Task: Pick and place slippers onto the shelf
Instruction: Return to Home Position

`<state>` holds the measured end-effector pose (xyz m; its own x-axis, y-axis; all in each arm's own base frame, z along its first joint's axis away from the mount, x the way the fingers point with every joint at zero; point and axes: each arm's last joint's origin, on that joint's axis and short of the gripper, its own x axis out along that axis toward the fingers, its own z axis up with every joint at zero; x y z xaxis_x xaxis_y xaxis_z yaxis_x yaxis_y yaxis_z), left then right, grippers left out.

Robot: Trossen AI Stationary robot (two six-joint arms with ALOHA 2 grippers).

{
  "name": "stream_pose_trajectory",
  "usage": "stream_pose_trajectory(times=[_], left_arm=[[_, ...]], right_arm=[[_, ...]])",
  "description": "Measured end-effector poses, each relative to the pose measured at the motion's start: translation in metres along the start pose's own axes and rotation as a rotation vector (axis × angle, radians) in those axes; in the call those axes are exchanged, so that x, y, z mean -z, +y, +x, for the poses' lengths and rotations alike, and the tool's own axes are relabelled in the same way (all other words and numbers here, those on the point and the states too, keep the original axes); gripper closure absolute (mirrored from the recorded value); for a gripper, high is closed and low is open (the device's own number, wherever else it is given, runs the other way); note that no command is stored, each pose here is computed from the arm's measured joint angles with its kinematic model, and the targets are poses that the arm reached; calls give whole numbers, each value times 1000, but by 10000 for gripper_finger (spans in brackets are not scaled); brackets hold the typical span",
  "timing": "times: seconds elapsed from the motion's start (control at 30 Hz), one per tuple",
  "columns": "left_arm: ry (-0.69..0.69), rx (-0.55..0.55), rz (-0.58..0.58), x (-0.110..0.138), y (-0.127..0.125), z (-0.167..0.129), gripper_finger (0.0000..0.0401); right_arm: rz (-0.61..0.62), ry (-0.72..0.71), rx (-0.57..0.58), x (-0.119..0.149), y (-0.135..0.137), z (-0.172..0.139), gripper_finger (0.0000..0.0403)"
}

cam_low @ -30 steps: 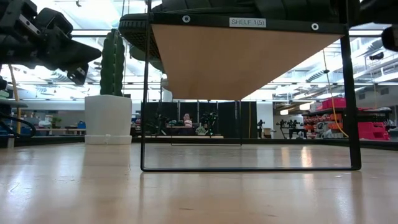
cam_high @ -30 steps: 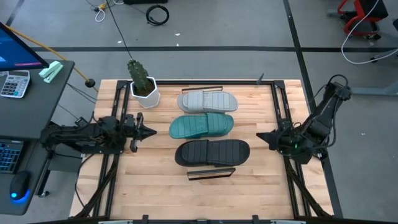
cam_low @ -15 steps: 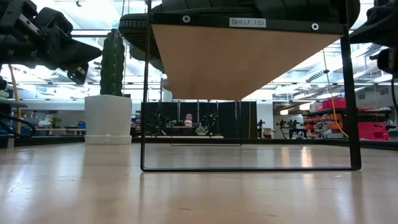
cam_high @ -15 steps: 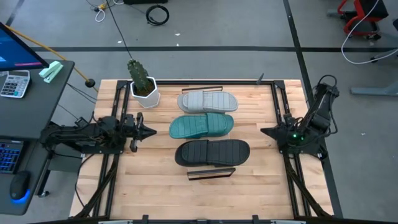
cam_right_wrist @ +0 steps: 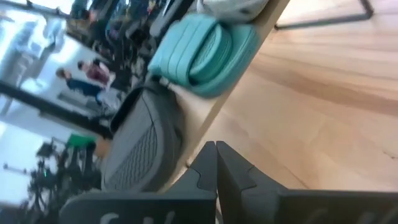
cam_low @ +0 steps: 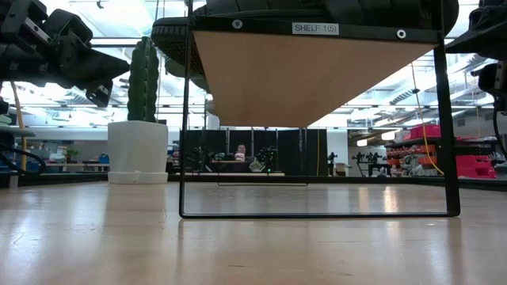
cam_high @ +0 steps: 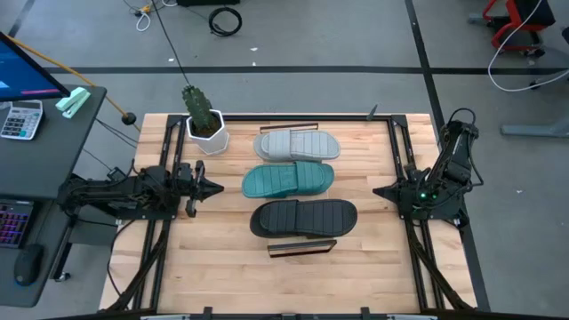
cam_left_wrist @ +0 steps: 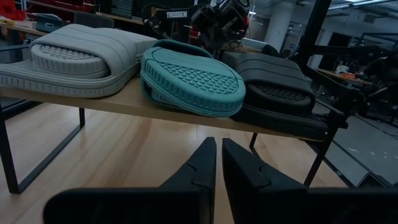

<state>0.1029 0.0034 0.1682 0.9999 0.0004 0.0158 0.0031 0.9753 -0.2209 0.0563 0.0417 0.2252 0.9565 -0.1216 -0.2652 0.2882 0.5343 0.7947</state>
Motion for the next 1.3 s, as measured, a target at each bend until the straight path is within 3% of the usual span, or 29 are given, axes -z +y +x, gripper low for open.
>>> stream_pose_trajectory(times=[0.53, 0.8, 1.03, 1.3], left_arm=[[0, 1, 0, 0, 0, 0, 377], [0, 0, 0, 0, 0, 0, 366], [0, 0, 1, 0, 0, 0, 368], [1, 1, 0, 0, 0, 0, 378]], right_arm=[[-305, 245, -116, 1, 0, -5, 403], [-271, 294, -220, 26, -17, 6, 403], [-270, 334, -214, 46, -32, 16, 403], [-276, 351, -209, 48, -36, 19, 403]])
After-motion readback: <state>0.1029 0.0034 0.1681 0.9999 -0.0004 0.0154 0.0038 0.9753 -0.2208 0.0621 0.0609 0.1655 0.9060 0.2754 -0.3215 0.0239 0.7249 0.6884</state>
